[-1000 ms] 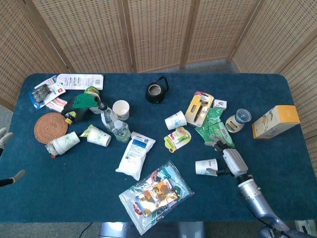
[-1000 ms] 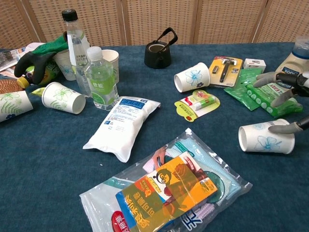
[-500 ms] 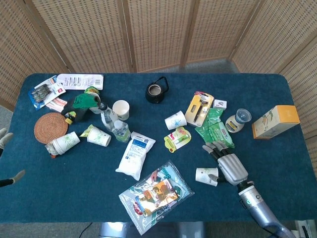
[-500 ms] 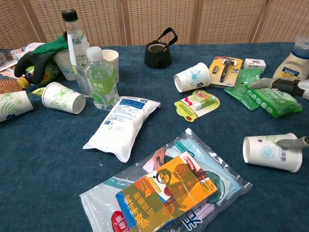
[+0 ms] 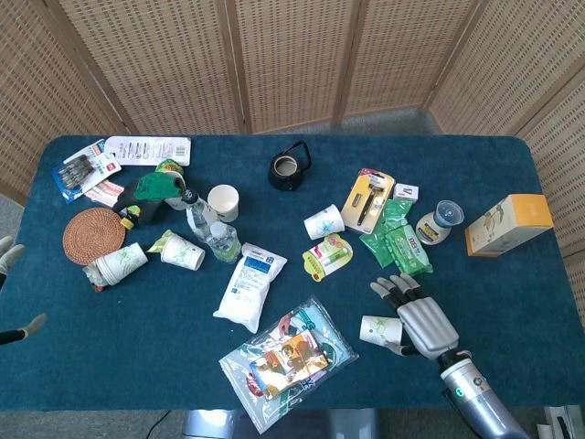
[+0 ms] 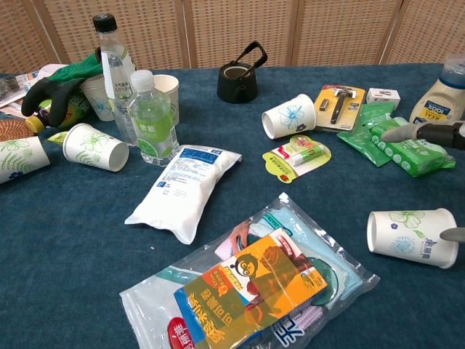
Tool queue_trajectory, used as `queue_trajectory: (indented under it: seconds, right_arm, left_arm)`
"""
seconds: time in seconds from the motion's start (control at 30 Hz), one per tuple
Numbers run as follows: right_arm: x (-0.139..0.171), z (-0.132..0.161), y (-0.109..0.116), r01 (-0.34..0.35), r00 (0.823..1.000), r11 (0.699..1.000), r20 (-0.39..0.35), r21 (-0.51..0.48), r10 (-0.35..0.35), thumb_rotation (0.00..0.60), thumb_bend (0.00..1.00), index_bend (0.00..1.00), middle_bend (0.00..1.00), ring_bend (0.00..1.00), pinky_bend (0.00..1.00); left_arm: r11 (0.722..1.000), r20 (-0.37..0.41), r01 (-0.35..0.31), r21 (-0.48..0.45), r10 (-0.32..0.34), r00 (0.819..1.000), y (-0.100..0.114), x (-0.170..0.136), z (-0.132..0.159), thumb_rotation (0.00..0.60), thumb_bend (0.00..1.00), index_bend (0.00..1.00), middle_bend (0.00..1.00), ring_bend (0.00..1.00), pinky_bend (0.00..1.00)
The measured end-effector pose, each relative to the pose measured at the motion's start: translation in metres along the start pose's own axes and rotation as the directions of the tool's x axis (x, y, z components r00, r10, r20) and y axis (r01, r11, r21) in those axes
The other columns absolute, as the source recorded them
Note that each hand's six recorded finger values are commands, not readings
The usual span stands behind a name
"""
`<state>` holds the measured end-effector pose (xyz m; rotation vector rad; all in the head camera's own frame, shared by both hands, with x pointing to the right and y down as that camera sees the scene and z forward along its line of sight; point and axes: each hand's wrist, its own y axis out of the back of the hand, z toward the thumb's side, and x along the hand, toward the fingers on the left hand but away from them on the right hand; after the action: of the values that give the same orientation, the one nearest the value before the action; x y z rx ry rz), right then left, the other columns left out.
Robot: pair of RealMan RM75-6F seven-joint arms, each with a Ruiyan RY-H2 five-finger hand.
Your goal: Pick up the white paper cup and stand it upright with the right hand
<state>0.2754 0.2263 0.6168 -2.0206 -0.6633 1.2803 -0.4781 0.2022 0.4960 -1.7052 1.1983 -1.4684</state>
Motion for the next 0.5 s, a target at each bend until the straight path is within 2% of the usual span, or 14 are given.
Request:
queue_trajectory:
  seconds: [0.5]
  right_arm:
    - [-0.005, 0.017, -0.022, -0.052, 0.999, 0.998, -0.014, 0.020, 0.053, 0.594, 0.15, 0.00, 0.00, 0.00, 0.08]
  left_arm:
    - [1.000, -0.003, 0.005, -0.001, -0.005, 1.000, -0.001, 0.001, -0.001, 0.600, 0.24, 0.00, 0.00, 0.00, 0.00]
